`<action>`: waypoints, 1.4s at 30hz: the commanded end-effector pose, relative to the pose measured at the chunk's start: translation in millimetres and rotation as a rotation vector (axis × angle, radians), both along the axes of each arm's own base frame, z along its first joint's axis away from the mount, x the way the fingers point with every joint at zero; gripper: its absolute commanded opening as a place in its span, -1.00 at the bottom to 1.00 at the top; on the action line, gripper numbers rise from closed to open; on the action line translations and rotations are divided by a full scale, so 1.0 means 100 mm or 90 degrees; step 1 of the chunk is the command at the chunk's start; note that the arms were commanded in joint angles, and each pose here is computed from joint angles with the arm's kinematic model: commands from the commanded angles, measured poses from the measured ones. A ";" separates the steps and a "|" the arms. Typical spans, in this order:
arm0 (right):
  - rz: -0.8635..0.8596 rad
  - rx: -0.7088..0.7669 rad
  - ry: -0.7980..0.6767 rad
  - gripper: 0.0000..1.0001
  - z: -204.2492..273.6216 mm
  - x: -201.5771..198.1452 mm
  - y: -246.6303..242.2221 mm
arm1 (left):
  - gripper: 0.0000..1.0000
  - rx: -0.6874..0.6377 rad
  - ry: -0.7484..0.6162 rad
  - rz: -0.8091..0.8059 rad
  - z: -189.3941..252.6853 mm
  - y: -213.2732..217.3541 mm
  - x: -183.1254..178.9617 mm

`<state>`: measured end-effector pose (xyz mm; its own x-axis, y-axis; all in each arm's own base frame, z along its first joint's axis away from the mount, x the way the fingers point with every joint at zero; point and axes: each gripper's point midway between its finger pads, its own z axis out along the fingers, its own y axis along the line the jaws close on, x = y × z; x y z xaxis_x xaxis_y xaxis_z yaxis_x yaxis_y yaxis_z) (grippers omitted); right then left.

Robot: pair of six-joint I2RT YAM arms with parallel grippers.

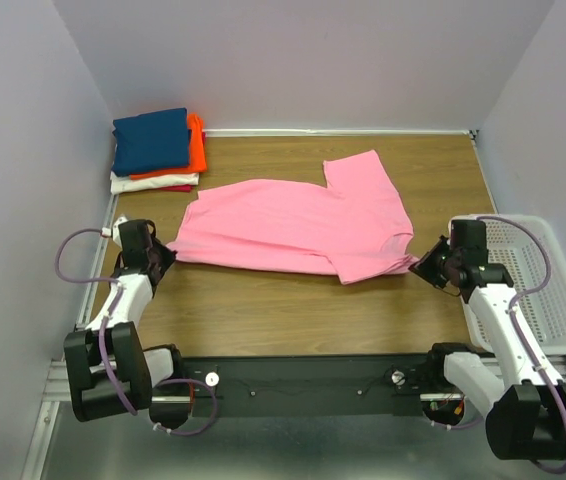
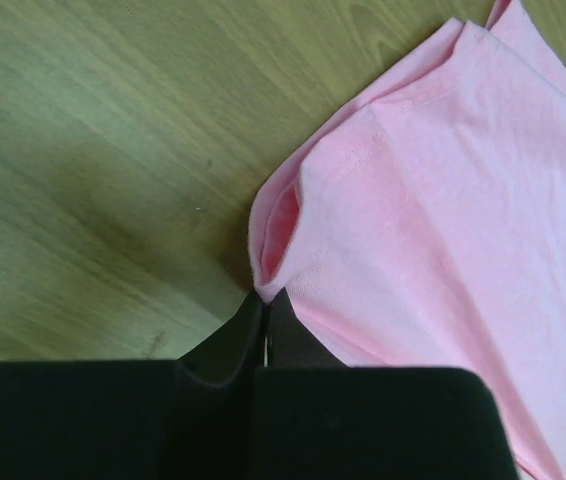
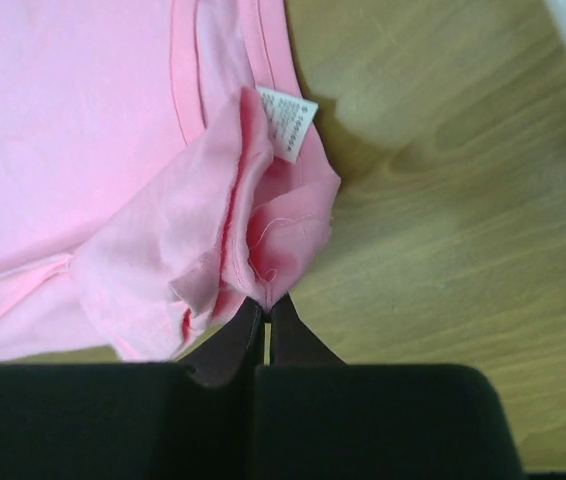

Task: Fold and stack the t-shirts
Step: Fold the tshirt

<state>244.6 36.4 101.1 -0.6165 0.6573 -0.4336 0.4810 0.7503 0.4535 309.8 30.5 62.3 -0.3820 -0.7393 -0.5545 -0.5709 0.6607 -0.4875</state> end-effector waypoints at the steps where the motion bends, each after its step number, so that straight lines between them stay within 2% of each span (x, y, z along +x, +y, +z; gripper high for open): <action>1: 0.004 0.054 0.043 -0.87 -0.10 -0.24 0.13 | -0.83 0.018 0.020 0.005 -0.08 0.07 -0.12; 3: 0.010 0.068 0.036 -0.64 -0.05 -0.27 0.17 | -0.59 0.000 0.018 -0.011 -0.11 0.00 -0.13; 4: 0.012 0.068 0.031 -0.50 -0.04 -0.26 0.17 | -0.35 -0.004 0.014 -0.014 -0.10 -0.02 -0.13; 5: 0.017 0.064 0.027 -0.23 -0.01 -0.25 0.17 | -0.26 -0.012 0.010 -0.023 -0.09 -0.05 -0.12; 7: 0.035 0.053 0.013 0.03 0.05 -0.24 0.17 | -0.17 -0.015 -0.011 -0.041 0.02 -0.09 -0.09; 9: 0.057 0.055 -0.010 0.10 0.14 -0.19 0.20 | -0.16 -0.011 -0.038 -0.052 0.17 -0.10 -0.02; 12: 0.077 0.049 -0.050 0.10 0.23 -0.08 0.21 | -0.15 0.008 -0.095 -0.070 0.49 -0.11 0.07; 16: 0.069 0.019 -0.031 0.08 0.10 -0.02 0.17 | -0.07 0.031 -0.175 -0.124 0.92 -0.25 0.18; 17: 0.090 0.017 -0.034 0.07 0.09 -0.01 0.28 | -0.06 0.038 -0.192 -0.137 1.04 -0.29 0.22; 22: 0.067 -0.080 0.004 0.01 -0.14 0.02 0.35 | -0.04 0.084 -0.190 -0.260 1.20 -0.73 0.39; 23: 0.050 -0.099 0.007 -0.01 -0.17 0.03 0.29 | -0.04 0.089 -0.201 -0.310 1.29 -0.98 0.40; 24: 0.049 -0.098 0.011 -0.02 -0.19 0.02 0.30 | -0.04 0.098 -0.200 -0.312 1.31 -0.97 0.44; 27: 0.017 -0.116 0.010 -0.05 -0.20 0.01 0.21 | -0.04 0.104 -0.202 -0.396 1.33 -1.39 0.42; 33: -0.018 -0.106 0.021 -0.05 -0.32 -0.12 0.16 | -0.04 0.056 -0.187 -0.573 1.11 -2.44 0.08; 34: -0.017 -0.105 0.027 -0.05 -0.35 -0.14 0.15 | -0.04 0.053 -0.185 -0.571 1.10 -2.44 0.08; 42: -0.034 -0.089 0.047 -0.07 -0.46 -0.25 0.16 | -0.05 -0.003 -0.133 -0.772 0.68 -3.67 -0.62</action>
